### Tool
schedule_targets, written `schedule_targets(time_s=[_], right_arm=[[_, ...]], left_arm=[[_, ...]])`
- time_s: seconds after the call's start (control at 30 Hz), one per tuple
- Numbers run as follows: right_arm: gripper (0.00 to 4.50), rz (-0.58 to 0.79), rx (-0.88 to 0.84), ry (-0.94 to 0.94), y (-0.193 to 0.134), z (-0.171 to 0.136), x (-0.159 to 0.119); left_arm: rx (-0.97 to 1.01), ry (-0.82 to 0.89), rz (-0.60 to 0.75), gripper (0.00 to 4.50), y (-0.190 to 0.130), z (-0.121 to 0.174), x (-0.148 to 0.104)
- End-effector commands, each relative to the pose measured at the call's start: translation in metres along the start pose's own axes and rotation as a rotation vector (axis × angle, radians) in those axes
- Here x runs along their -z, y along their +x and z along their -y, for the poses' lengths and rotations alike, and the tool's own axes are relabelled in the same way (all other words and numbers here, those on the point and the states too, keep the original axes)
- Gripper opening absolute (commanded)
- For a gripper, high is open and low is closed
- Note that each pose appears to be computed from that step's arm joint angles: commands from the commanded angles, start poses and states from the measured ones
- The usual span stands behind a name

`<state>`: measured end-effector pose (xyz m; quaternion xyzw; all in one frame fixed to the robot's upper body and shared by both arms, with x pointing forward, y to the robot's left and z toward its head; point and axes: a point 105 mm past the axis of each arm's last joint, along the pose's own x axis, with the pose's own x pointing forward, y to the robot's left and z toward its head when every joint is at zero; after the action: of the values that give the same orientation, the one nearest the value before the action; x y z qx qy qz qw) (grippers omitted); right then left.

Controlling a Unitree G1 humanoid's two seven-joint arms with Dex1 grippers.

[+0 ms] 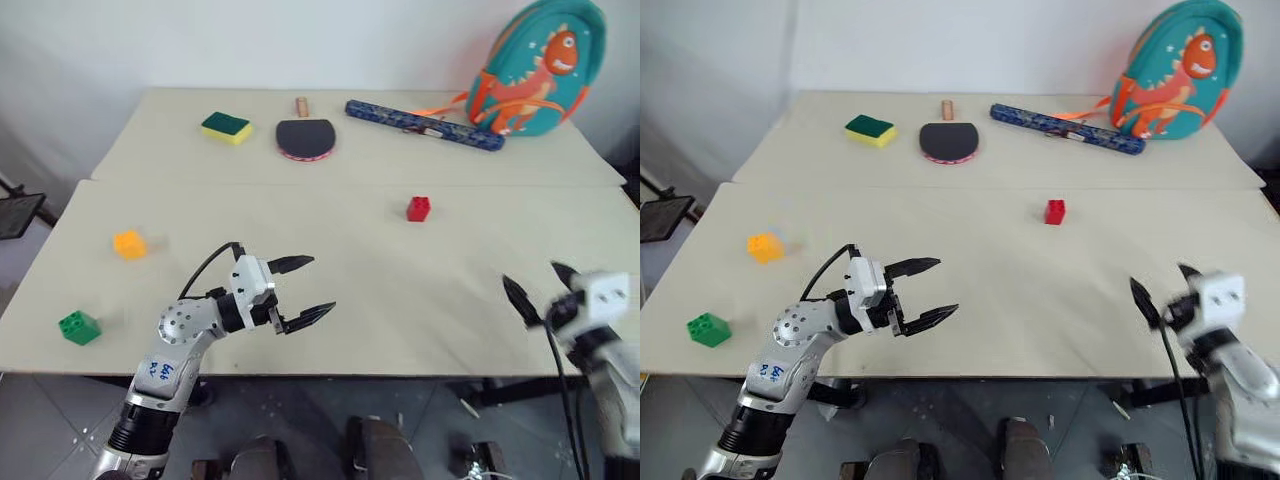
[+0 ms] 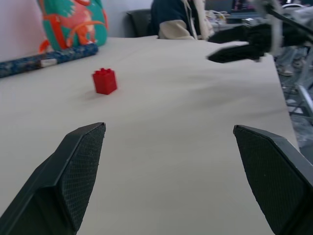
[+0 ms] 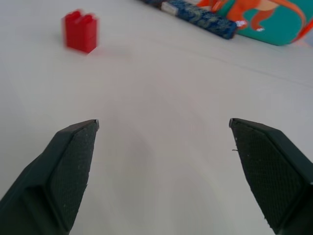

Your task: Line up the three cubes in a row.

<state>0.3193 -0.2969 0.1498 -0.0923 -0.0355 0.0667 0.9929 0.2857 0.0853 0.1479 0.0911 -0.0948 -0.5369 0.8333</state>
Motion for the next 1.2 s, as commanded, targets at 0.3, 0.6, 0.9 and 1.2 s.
schedule_targets(time_s=[0.3, 0.6, 0.9, 1.2], right_arm=[[4.5, -0.103, 0.047, 0.133, 0.114, -0.04, -0.048], [4.5, -0.195, 0.027, 0.141, 0.156, -0.076, -0.015], [2.51, -0.154, 0.002, 0.133, 0.161, -0.084, -0.014], [1.51, 0.051, -0.874, -0.023, 0.106, -0.162, -0.05]], left_arm=[[-0.032, 0.056, -0.003, 4.47, -0.001, -0.01, -0.007], [-0.076, 0.058, -0.039, 4.47, -0.013, -0.007, -0.003], [-0.092, 0.067, -0.052, 4.5, -0.016, -0.01, -0.003], [-0.113, 0.062, -0.115, 4.5, -0.035, -0.016, 0.006]])
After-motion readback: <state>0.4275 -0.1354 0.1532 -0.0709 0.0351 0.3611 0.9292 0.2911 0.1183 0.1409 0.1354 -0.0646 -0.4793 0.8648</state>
